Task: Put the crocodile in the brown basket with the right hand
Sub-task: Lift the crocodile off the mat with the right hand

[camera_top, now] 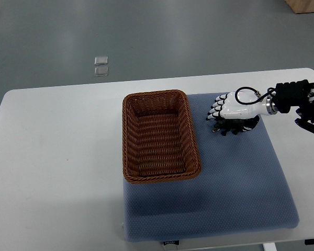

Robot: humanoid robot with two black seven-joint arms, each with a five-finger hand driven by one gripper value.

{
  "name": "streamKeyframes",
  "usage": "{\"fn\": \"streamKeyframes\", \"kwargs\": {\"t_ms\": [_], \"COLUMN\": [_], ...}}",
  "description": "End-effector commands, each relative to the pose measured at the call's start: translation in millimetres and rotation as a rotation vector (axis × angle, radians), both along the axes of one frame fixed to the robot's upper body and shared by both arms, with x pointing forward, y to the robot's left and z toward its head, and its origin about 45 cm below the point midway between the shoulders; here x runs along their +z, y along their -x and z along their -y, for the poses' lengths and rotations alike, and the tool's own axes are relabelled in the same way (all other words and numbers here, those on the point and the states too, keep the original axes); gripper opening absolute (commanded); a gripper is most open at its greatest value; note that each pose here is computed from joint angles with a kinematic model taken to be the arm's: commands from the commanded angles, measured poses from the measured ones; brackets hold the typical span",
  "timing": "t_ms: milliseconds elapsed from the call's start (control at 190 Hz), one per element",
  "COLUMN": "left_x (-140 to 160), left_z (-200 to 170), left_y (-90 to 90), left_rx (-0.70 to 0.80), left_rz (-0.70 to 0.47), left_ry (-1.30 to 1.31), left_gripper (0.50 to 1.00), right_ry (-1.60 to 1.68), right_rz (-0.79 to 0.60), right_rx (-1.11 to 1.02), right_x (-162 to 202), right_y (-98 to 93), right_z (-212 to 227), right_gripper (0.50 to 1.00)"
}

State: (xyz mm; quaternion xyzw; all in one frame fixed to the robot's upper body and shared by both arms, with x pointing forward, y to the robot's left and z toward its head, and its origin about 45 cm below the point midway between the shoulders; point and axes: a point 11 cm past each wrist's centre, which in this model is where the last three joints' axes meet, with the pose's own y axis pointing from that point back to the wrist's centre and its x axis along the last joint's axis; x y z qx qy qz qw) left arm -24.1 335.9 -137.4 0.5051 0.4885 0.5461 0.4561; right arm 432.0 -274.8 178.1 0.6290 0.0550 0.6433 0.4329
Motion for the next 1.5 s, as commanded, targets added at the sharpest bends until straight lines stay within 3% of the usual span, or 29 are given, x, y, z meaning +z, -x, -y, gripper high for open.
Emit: {"fn": "streamKeyframes", "kwargs": {"t_ms": [0,168,452,562,741,1497], "left_x": [0,0,0,0,0,0], "left_z": [0,0,0,0,0,0], "left_y": [-0.3,-0.3,-0.3,0.6,0.6,-0.3], "left_rx": [0.000,0.000,0.000,0.000,0.000,0.000], "left_rz": [0.001,0.001,0.001,-0.001,-0.001,0.001], "left_ry": [0.000,0.000,0.000,0.000,0.000,0.000], "left_gripper": [1.000,1.000,1.000,1.000,1.000,1.000], "right_ry": [0.001,0.000,0.016,0.015,0.014,-0.042], "right_rz": [-0.006,-0.004,-0.033,-0.032,-0.033,0.047], "right_rx": [0.002,0.004,-0.017,-0.018,-0.021,-0.081], "right_x": [-2,-1,-4,-4,-4,43], "right_y": [0.7,0.3,0.6,0.2,-0.2,-26.0], "right_z": [-2,-3,-1,-2,-1,4], "right_gripper": [0.928,0.893,0.709,0.595,0.511,0.500]}}
